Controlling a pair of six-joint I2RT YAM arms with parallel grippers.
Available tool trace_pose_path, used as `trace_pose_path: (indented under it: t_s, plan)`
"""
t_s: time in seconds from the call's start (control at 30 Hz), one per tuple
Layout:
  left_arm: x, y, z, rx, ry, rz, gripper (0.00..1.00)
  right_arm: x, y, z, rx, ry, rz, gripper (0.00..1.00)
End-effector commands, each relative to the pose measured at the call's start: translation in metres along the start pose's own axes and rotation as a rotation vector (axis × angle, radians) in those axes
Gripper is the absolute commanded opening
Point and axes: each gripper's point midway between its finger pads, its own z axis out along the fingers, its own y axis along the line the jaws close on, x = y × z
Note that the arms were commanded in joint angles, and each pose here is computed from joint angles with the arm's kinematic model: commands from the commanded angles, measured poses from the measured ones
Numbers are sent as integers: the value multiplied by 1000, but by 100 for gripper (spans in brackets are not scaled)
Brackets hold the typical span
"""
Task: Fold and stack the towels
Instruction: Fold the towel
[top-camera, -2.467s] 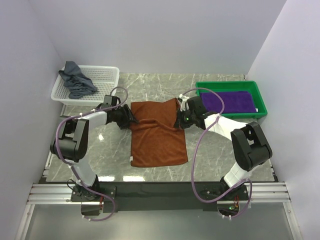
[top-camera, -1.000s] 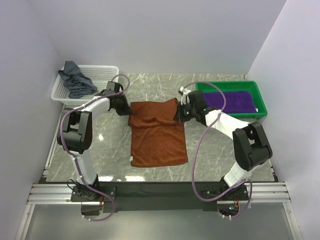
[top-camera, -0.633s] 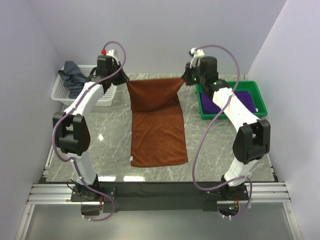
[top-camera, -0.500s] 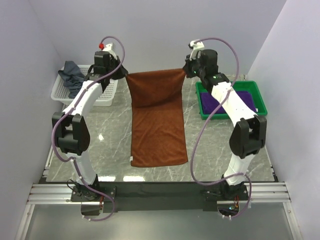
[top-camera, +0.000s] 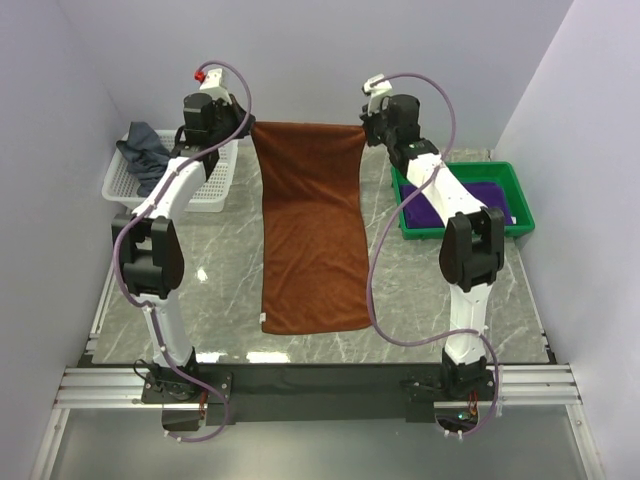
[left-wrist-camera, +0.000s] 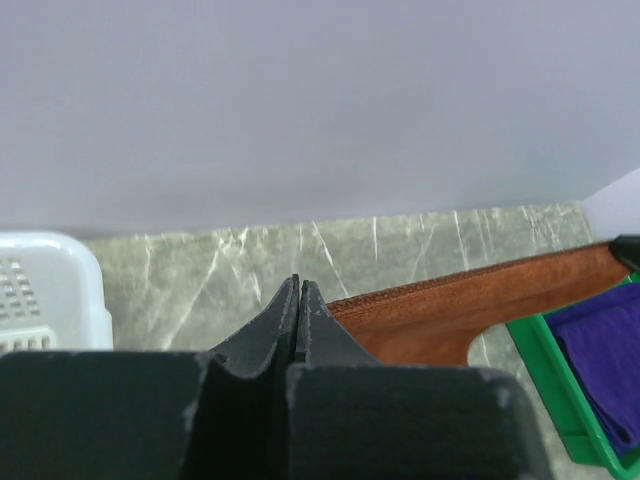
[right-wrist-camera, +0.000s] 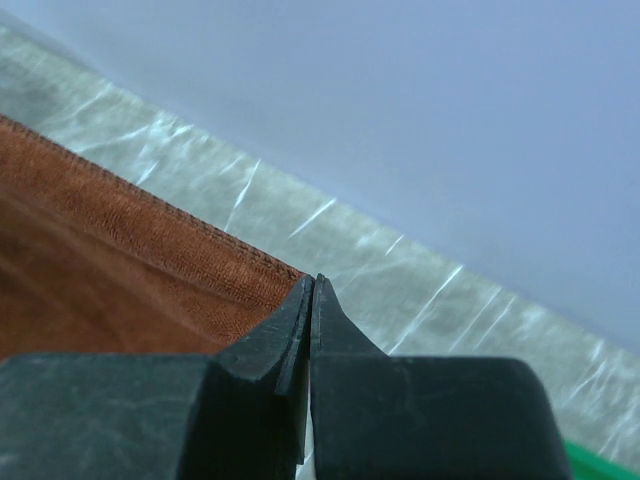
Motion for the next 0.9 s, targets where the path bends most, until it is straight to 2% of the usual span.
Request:
trace_pose_path:
  t_s: [0.0, 0.33, 0.7, 0.87]
  plan:
    - [-40, 2, 1, 38, -164, 89, 1, -58, -37, -4, 116, -157, -93, 0]
    - [-36, 8, 3, 47, -189, 111, 1, -81, -45, -10, 151, -239, -161, 0]
    - [-28, 10, -4, 106, -181, 98, 1, -61, -38, -17, 129, -202, -202, 0]
    - [-30, 4, -18, 120, -181, 138, 1, -59, -34, -31, 113, -195, -207, 0]
